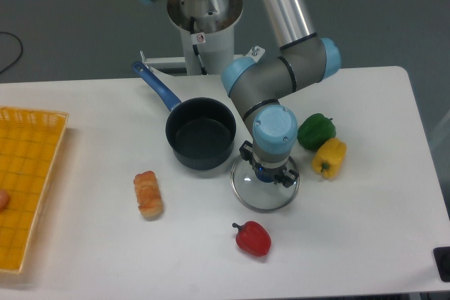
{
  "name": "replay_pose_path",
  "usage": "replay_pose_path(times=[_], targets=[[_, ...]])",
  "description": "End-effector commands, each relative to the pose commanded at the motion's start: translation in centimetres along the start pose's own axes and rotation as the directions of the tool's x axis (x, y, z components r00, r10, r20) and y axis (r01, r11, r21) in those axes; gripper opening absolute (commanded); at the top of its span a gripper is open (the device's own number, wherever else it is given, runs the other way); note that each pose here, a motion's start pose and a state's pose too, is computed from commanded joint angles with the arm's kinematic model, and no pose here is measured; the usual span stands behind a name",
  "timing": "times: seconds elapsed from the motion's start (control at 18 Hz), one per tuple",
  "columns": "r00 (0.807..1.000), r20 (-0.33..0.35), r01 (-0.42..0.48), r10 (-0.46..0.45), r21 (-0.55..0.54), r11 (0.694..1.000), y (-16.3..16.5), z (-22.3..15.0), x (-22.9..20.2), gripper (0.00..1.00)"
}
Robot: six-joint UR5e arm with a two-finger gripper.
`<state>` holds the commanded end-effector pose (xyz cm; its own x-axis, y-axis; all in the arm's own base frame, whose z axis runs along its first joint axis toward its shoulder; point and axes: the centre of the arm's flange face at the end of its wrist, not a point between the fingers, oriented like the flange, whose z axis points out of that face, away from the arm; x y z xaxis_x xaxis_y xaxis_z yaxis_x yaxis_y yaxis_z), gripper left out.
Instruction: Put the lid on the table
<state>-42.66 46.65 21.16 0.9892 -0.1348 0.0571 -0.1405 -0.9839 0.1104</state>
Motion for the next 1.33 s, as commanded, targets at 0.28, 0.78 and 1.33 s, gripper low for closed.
replay_pose_path(times=[0.28, 0.78, 1.33], targets=[[1.0, 0.002, -0.002, 0.002, -0.003, 1.0, -0.1, 0.1, 0.0, 0.9], [0.998, 0.059, -0.004, 0.002, 0.031, 1.0, -0.8, -2.9, -0.9, 1.0], [0.982, 0.188, -0.011, -0.009, 0.106, 0.994, -0.1, -10.8, -2.1, 1.0]])
